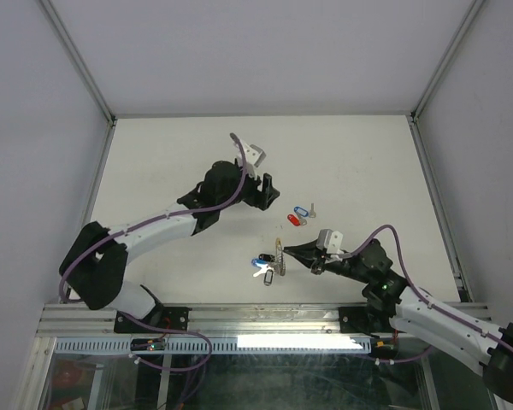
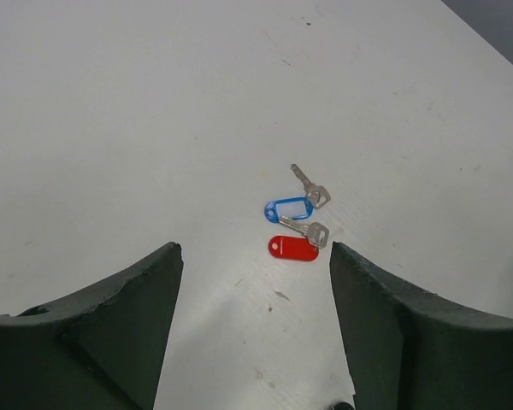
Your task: Put the keys on the keyring
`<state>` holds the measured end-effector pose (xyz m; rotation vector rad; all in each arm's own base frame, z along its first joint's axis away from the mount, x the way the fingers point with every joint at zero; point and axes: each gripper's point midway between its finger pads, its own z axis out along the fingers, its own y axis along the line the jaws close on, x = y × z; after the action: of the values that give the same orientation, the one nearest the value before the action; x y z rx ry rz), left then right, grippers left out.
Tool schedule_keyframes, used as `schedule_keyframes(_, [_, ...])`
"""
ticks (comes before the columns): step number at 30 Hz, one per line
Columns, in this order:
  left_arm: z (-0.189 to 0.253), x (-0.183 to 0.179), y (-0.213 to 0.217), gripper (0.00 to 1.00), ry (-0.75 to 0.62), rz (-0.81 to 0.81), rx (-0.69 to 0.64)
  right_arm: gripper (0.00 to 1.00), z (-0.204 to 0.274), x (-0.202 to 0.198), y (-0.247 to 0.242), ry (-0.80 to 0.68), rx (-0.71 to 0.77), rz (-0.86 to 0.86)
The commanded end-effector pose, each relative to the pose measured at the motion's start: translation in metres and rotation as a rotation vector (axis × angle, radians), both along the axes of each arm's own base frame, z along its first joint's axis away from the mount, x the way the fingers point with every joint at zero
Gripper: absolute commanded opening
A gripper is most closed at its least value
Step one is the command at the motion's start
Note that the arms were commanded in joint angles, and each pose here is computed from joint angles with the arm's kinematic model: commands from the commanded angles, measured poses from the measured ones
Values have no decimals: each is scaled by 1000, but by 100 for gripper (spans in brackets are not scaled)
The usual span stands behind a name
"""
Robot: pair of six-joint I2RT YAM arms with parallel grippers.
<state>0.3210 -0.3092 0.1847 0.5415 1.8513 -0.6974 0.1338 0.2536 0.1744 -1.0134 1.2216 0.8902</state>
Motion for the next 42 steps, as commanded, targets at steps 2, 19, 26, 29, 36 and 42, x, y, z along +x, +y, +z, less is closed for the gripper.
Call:
schedule_keyframes(2, [-1, 8, -56, 66, -23, -280, 13, 0, 11, -2, 5, -5, 16, 20])
schedule_keyframes(19, [-91, -2, -105, 44, 152, -515, 258, 0, 9, 1, 12, -14, 10, 38])
schedule_keyframes(26, [-103, -6, -117, 37, 199, -533, 278, 0, 8, 2, 13, -10, 6, 35])
schedule_keyframes(29, [-112, -11, -119, 34, 216, -544, 296, 0, 8, 3, 12, -8, 8, 32])
schedule_keyframes(36, [-119, -16, -121, 34, 226, -557, 305, 0, 6, 3, 12, -6, 6, 31])
schedule_keyframes(42, [-122, -18, -128, 33, 226, -567, 308, 0, 6, 3, 13, -6, 6, 31])
